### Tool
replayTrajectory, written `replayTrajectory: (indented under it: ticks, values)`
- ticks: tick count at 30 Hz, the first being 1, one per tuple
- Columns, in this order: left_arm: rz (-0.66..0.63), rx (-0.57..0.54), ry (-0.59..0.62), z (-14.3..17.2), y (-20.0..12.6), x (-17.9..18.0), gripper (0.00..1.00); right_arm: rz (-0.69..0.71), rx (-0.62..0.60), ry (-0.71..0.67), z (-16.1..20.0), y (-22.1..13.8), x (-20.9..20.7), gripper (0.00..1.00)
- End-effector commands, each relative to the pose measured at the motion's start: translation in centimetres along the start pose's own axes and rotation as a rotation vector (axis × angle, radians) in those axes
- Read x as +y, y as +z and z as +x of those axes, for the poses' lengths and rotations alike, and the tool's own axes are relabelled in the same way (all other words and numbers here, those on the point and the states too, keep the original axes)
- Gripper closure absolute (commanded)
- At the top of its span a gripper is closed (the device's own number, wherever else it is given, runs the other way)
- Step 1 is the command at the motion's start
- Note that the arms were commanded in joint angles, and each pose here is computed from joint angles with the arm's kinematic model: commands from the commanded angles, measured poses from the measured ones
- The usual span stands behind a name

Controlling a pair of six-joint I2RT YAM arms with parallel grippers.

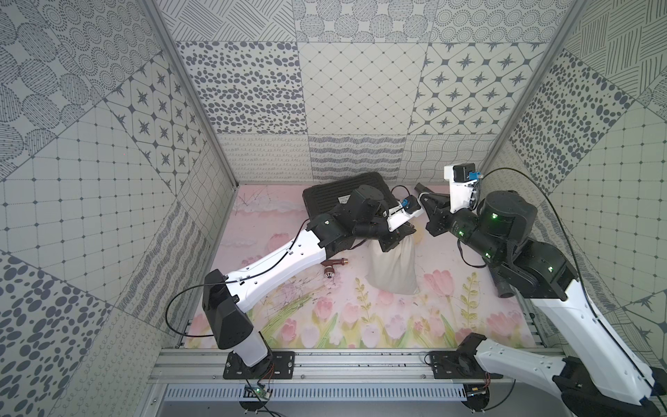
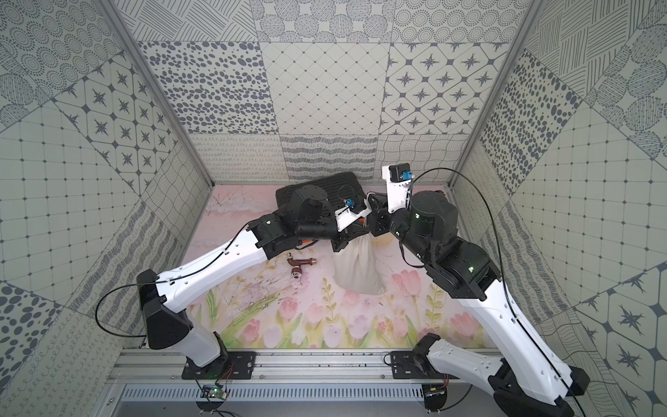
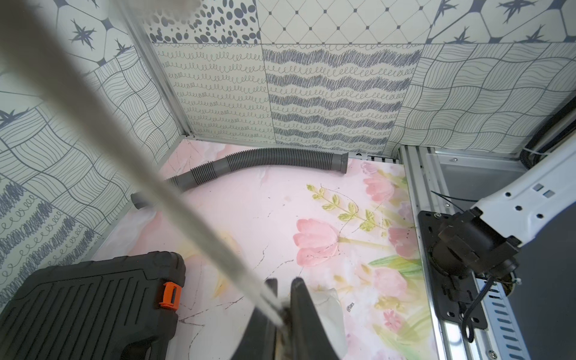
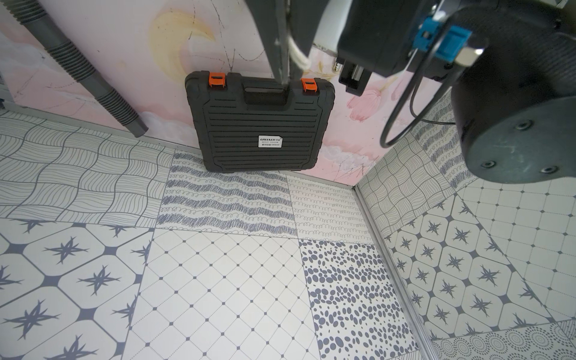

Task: Close the soil bag
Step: Frap the soil bag at the center of the board.

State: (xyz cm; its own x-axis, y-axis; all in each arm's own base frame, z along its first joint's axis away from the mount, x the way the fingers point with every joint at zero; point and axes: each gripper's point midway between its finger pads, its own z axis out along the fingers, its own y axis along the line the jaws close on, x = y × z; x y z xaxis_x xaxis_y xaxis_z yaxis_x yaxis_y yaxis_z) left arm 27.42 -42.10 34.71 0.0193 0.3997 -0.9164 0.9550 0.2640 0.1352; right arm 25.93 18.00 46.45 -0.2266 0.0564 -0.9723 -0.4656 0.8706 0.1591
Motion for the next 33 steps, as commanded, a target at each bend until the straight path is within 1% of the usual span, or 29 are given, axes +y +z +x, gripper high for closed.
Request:
replayTrajectory:
  ticks: [1,9,16,18,22,33]
  values:
    - [-0.056,0.069,0.038,1.4,0.5,0.6,0.87,-0.052,-0.252,0.052,-7.3,-3.5,0.9,1.0]
    - [-0.19,0.172,0.122,3.0,0.6,2.2,0.89,-0.038,-0.292,0.042,-8.8,-4.4,0.7,1.0]
    - [-0.193,0.206,0.144,3.8,0.8,2.1,0.87,-0.044,-0.314,0.034,-10.0,-4.8,0.9,1.0]
    - [-0.178,0.239,0.141,4.7,0.9,1.7,0.87,-0.045,-0.321,0.03,-10.4,-4.9,1.0,1.0]
    - [-0.172,0.266,0.15,5.4,1.0,1.5,0.87,-0.038,-0.336,0.03,-10.9,-5.3,0.8,1.0]
    - [-0.216,0.297,0.173,6.3,0.7,2.1,0.87,0.011,-0.383,0.035,-12.1,-7.0,-0.2,1.0]
